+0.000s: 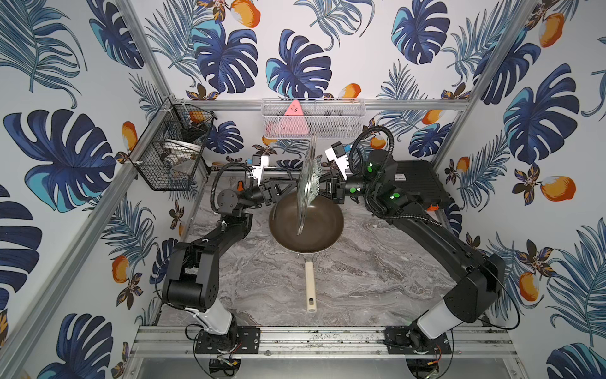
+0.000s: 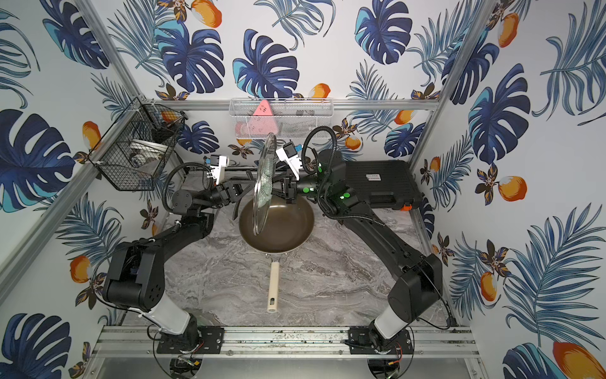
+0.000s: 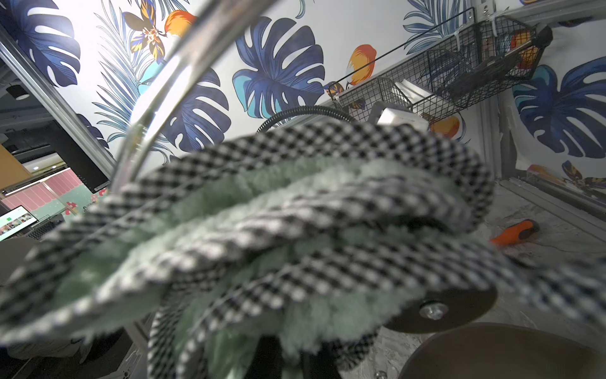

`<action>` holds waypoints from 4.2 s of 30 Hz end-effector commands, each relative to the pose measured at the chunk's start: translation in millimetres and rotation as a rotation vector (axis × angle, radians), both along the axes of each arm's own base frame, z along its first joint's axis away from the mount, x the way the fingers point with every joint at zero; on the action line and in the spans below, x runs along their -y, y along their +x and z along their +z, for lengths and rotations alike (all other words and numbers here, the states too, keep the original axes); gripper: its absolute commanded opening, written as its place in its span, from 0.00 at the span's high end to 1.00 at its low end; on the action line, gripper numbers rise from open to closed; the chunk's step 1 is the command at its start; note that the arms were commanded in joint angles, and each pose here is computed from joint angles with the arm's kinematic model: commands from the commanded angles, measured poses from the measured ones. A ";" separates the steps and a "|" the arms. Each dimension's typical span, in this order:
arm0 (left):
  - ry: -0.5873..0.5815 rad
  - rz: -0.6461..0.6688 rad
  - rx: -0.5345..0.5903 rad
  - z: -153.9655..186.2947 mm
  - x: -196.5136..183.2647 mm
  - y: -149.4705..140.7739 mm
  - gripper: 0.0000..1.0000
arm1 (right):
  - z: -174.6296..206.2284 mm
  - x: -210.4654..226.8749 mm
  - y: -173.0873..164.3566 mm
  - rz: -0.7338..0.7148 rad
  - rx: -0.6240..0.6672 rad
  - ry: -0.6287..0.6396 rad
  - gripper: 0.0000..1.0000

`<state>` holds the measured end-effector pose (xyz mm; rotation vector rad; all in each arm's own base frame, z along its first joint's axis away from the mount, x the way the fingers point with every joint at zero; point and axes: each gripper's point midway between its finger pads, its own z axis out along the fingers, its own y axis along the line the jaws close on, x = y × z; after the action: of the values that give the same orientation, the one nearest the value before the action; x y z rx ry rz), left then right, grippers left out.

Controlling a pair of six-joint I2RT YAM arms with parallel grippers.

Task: Wipe the pot lid with a cloth
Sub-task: Wipe the pot lid.

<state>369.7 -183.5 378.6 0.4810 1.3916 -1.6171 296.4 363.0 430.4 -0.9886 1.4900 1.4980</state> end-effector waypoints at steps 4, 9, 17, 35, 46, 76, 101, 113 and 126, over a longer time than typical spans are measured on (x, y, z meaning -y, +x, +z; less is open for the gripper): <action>-0.018 0.001 0.145 21.9 0.4 -20.1 1.00 | 17.4 3.3 22.7 -0.052 0.056 0.021 1.00; -0.015 -0.017 0.150 23.7 4.9 -24.3 1.00 | 19.9 5.6 42.7 -0.064 0.052 0.016 1.00; -0.008 -0.048 0.159 26.9 11.7 -30.2 1.00 | 22.3 11.9 67.8 -0.082 0.042 0.022 1.00; -0.020 -0.069 0.234 59.6 12.9 -51.0 1.00 | -16.4 17.4 123.5 -0.059 -0.060 0.011 1.00; -0.069 -0.023 0.273 77.8 8.8 -43.4 1.00 | -41.3 16.9 117.1 -0.035 -0.117 0.014 1.00; -0.173 0.129 0.246 71.4 -2.1 9.5 1.00 | -48.1 -8.8 -12.9 0.101 -0.120 0.010 1.00; -0.143 0.054 0.198 54.3 17.2 -2.9 1.00 | 30.6 -6.9 2.3 0.013 0.060 0.005 1.00; -0.134 0.033 0.190 51.1 21.2 -9.9 1.00 | 50.9 18.5 52.6 -0.064 0.068 0.047 1.00; -0.136 -0.007 0.235 71.8 24.4 -30.2 1.00 | 23.4 30.1 125.0 -0.110 -0.024 0.047 1.00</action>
<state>364.2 -211.4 420.5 0.4813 1.2404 -1.6326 415.1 332.5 455.5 -0.8590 1.4960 1.4557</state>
